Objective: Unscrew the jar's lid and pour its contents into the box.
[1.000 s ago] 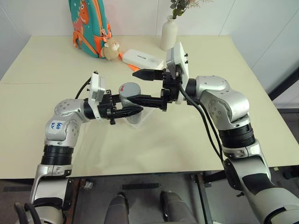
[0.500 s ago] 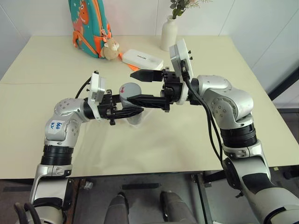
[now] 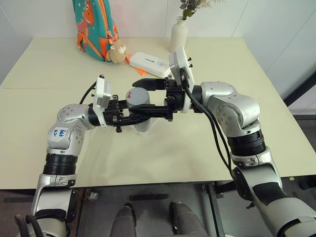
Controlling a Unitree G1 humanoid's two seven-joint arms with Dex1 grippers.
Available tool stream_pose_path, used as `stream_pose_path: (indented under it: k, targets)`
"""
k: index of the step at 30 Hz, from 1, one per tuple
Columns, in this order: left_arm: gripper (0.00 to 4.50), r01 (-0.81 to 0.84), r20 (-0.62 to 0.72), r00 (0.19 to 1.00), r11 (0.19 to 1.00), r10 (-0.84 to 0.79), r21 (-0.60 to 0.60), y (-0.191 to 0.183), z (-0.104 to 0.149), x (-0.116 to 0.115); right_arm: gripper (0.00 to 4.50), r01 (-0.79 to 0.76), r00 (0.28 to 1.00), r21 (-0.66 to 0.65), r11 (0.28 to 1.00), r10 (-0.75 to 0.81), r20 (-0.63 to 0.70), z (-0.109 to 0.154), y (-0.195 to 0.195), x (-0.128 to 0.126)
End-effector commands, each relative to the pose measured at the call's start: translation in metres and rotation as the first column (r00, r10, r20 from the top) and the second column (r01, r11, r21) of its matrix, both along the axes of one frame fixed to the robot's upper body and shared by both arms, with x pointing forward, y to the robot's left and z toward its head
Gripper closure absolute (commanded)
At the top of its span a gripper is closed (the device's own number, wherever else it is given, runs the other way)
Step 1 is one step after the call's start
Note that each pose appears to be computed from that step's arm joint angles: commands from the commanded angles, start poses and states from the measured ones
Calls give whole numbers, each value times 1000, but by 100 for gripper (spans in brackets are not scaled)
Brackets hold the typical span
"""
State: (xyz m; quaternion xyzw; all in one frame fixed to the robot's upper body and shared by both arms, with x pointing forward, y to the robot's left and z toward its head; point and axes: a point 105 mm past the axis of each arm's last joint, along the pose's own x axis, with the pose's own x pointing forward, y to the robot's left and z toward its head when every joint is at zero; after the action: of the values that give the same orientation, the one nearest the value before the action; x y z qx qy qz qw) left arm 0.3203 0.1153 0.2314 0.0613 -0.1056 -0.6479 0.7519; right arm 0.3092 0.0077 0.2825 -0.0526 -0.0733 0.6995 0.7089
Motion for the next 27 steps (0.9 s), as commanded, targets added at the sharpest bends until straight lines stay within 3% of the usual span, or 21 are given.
stream_pose_path:
  k: [1, 5, 25, 27]
  targets:
    - [256, 14, 53, 999, 1000, -14, -11, 0, 12, -5, 3, -27, 998, 24, 999, 25, 64, 15, 4, -6]
    - [256, 15, 51, 999, 1000, -14, -10, 0, 12, -5, 93, -28, 998, 29, 999, 26, 65, 16, 6, -6]
    - [256, 10, 50, 999, 1000, -10, -11, 0, 12, -6, 93, -23, 999, 43, 999, 21, 31, 12, 5, -7]
    - [256, 11, 50, 999, 1000, -10, -12, 0, 12, -6, 130, -23, 999, 45, 999, 21, 33, 12, 5, -7]
